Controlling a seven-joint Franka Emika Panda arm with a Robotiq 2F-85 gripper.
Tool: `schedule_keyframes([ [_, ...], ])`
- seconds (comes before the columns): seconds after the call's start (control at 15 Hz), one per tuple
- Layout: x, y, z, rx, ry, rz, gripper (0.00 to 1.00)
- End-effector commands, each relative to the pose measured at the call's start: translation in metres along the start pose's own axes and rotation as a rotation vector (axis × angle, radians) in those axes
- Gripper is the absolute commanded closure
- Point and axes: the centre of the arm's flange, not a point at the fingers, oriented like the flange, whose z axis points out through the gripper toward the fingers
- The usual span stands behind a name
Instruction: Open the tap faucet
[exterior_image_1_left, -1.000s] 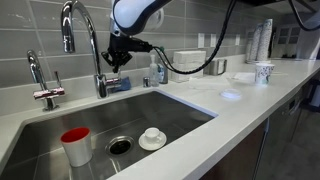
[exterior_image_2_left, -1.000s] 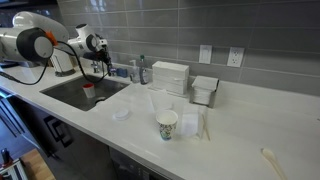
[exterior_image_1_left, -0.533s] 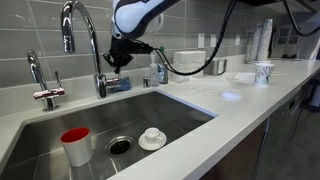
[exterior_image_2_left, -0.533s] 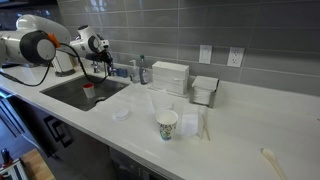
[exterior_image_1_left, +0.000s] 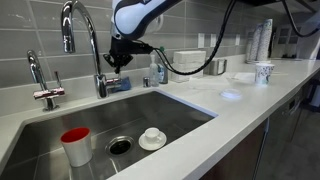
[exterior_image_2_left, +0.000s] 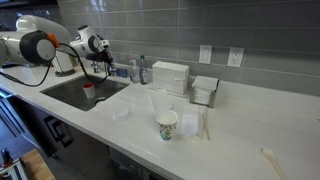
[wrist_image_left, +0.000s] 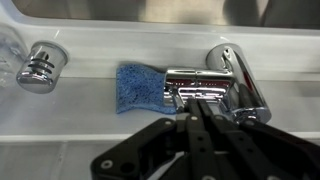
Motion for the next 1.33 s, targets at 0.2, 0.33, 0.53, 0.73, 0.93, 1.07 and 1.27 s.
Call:
schedule_keyframes([
  [0.2,0.0021,0.0022,0.008,-0.056,-0.004,-0.012,0.93],
  [0.33,0.002,0.0029,0.0087,-0.062,-0.002,-0.014,0.93],
  [0.53,0.0022,0.005,0.0093,-0.072,0.0,-0.014,0.93],
  [0.73,0.002,0.0071,0.0101,-0.077,0.0,-0.015,0.93],
  [0.93,0.0019,0.0079,0.0115,-0.083,0.001,-0.016,0.93],
  [1.07,0.0016,0.0085,0.0124,-0.087,-0.001,-0.018,0.93],
  [1.27,0.0011,0.0099,0.0141,-0.093,-0.001,-0.02,0.92],
])
